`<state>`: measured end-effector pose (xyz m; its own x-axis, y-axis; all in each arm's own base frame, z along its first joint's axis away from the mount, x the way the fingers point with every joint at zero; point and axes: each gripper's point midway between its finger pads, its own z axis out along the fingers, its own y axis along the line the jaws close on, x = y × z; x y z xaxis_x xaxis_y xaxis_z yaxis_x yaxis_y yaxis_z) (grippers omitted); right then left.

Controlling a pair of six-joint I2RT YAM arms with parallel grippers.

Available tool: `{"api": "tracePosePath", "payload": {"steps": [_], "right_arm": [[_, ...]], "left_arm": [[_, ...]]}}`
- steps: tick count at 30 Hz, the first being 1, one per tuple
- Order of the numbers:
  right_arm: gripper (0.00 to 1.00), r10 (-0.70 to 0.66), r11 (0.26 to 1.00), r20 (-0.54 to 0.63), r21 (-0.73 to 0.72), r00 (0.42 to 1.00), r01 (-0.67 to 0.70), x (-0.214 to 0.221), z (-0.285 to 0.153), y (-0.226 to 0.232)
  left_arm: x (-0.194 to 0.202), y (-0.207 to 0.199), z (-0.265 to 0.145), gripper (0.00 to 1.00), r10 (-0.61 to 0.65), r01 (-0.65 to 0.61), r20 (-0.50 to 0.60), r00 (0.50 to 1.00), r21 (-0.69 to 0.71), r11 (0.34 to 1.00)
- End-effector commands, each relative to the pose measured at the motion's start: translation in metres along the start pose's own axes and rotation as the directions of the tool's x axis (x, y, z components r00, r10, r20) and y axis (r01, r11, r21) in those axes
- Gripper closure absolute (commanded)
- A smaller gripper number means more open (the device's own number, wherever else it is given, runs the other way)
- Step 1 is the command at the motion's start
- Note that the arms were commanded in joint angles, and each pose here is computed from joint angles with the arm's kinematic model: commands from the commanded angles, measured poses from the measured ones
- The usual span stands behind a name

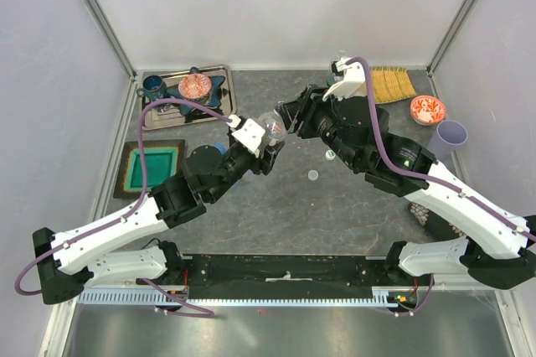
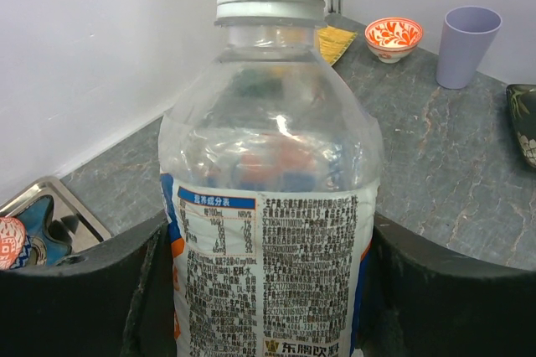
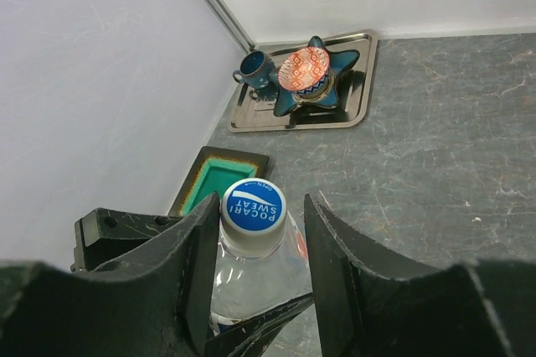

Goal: Unscrew the bottle caps

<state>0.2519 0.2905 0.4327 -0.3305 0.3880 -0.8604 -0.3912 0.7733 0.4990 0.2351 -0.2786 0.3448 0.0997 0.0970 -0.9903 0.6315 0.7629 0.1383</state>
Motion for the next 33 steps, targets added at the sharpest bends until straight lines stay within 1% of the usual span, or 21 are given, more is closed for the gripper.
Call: {"api": "tracePosePath", "payload": {"steps": [1, 10, 13, 15, 16, 17, 18, 20, 21, 24, 25, 26, 27, 28, 29, 30, 31, 32, 33], "right_arm": [[0.49, 0.000, 1.000, -0.002, -0.003, 1.000, 0.000, 0.004, 0.003, 0.001], [0.52, -0.001, 1.000, -0.016, -0.004, 1.000, 0.001, 0.011, 0.005, -0.001], [0.57, -0.001, 1.000, -0.018, -0.007, 1.000, 0.001, 0.013, 0.006, -0.001], [0.68, -0.005, 1.000, -0.028, -0.017, 1.000, 0.004, 0.015, 0.006, 0.000], [0.75, -0.003, 1.000, -0.031, -0.023, 1.000, 0.002, 0.016, 0.006, 0.001], [0.97, -0.008, 1.000, -0.041, -0.027, 0.999, 0.007, 0.019, 0.005, 0.001], [1.00, -0.009, 0.999, -0.049, -0.044, 0.999, 0.007, 0.021, 0.004, 0.003], [1.00, -0.027, 0.998, -0.054, -0.061, 0.998, 0.024, 0.023, 0.001, 0.003], [1.00, -0.038, 0.995, -0.066, -0.097, 0.997, 0.032, 0.024, -0.002, 0.007], [1.00, -0.108, 0.980, -0.073, -0.176, 0.992, 0.093, 0.022, -0.012, 0.013], [1.00, -0.126, 0.965, -0.084, -0.243, 0.988, 0.102, 0.022, -0.021, 0.022], [1.00, -0.163, 0.951, -0.083, -0.277, 0.983, 0.135, 0.021, -0.027, 0.024], [1.00, -0.184, 0.939, -0.083, -0.311, 0.980, 0.150, 0.019, -0.032, 0.027], [1.00, -0.206, 0.914, -0.083, -0.373, 0.975, 0.161, 0.017, -0.043, 0.035], [1.00, -0.222, 0.902, -0.088, -0.398, 0.971, 0.171, 0.016, -0.052, 0.037], [1.00, -0.261, 0.882, -0.078, -0.425, 0.962, 0.204, 0.015, -0.057, 0.039], [1.00, -0.276, 0.869, -0.067, -0.445, 0.959, 0.218, 0.011, -0.065, 0.040], [1.00, -0.297, 0.839, -0.081, -0.498, 0.951, 0.220, 0.014, -0.075, 0.046], [1.00, -0.327, 0.811, -0.070, -0.532, 0.942, 0.242, 0.014, -0.081, 0.049]], "left_arm": [[-0.019, 0.003, -0.001, 0.51, 0.006, -0.005, 0.072, 0.997, -0.010, 1.000], [-0.019, 0.000, -0.002, 0.51, 0.003, -0.003, 0.074, 0.997, -0.002, 1.000], [-0.020, 0.000, -0.002, 0.51, 0.001, -0.001, 0.076, 0.997, 0.000, 1.000], [-0.020, 0.000, -0.002, 0.51, 0.001, -0.001, 0.076, 0.997, 0.001, 1.000], [-0.020, -0.001, -0.002, 0.51, 0.001, -0.001, 0.077, 0.997, 0.004, 1.000], [-0.021, -0.001, -0.003, 0.51, 0.001, -0.001, 0.082, 0.997, 0.007, 1.000], [-0.022, -0.001, -0.003, 0.51, 0.000, -0.001, 0.084, 0.996, 0.011, 1.000], [-0.026, -0.004, -0.005, 0.52, -0.005, 0.001, 0.101, 0.995, 0.033, 0.999], [-0.029, -0.005, -0.007, 0.52, -0.009, 0.004, 0.109, 0.994, 0.041, 0.999], [-0.038, -0.015, -0.013, 0.53, -0.026, 0.010, 0.137, 0.990, 0.118, 0.993], [-0.044, -0.024, -0.017, 0.53, -0.049, 0.022, 0.153, 0.987, 0.175, 0.984], [-0.053, -0.027, -0.021, 0.53, -0.059, 0.022, 0.169, 0.984, 0.212, 0.977], [-0.050, -0.031, -0.023, 0.53, -0.062, 0.024, 0.149, 0.987, 0.246, 0.969], [-0.056, -0.046, -0.030, 0.53, -0.088, 0.030, 0.152, 0.984, 0.352, 0.936], [-0.067, -0.051, -0.035, 0.53, -0.107, 0.035, 0.157, 0.982, 0.403, 0.914], [-0.069, -0.050, -0.037, 0.53, -0.120, 0.043, 0.150, 0.981, 0.436, 0.899], [-0.075, -0.067, -0.049, 0.53, -0.158, 0.055, 0.138, 0.978, 0.558, 0.828], [-0.083, -0.070, -0.053, 0.53, -0.180, 0.063, 0.135, 0.974, 0.606, 0.793], [-0.084, -0.067, -0.054, 0.53, -0.199, 0.081, 0.119, 0.973, 0.630, 0.772]]}}
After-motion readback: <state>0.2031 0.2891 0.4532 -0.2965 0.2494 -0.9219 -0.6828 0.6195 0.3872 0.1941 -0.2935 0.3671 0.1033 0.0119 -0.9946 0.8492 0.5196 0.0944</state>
